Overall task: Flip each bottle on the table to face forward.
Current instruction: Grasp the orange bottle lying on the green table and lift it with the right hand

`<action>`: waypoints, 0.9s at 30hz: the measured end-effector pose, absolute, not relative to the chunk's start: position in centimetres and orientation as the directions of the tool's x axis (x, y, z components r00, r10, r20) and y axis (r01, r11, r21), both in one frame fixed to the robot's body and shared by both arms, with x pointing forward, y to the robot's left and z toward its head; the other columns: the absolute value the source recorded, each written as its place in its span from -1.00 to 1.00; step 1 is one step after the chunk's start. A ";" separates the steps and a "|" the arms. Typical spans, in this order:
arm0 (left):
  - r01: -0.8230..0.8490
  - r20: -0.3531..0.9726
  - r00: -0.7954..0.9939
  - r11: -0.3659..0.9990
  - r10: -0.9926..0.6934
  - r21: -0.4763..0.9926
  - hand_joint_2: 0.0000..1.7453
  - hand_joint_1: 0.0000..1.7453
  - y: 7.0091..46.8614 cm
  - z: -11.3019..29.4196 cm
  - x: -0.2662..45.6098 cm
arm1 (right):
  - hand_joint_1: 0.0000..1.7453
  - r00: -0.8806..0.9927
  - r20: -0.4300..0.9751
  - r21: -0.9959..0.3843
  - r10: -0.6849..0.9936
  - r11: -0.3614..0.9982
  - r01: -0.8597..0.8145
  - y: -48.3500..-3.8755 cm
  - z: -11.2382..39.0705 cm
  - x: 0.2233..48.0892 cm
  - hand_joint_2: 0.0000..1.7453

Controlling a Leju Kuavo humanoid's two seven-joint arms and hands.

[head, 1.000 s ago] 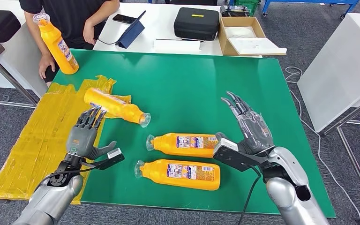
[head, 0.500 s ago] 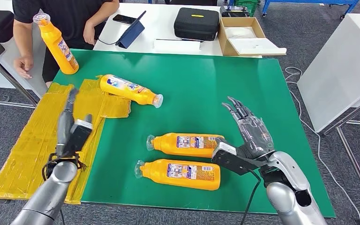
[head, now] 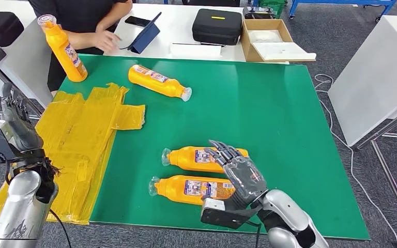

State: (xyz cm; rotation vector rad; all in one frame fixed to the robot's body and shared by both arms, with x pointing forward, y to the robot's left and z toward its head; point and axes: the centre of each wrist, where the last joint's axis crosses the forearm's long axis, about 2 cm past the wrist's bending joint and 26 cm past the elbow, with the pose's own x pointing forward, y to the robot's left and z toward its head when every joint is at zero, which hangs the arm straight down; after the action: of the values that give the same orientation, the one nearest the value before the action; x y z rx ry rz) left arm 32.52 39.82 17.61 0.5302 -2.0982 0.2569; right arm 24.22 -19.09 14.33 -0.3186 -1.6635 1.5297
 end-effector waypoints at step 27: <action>-0.560 0.845 -0.444 0.828 -0.297 -0.003 -1.00 -1.00 42.8 16.8 28.8 | -1.00 -0.629 0.231 -0.937 0.742 -0.005 -0.349 -16.1 12.2 23.7 1.00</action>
State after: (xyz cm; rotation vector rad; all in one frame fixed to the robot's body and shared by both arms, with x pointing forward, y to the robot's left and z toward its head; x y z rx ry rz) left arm 28.80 42.84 16.84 0.6298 -2.0610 0.3510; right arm 23.69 -16.14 12.17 -0.4266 -1.4790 1.7448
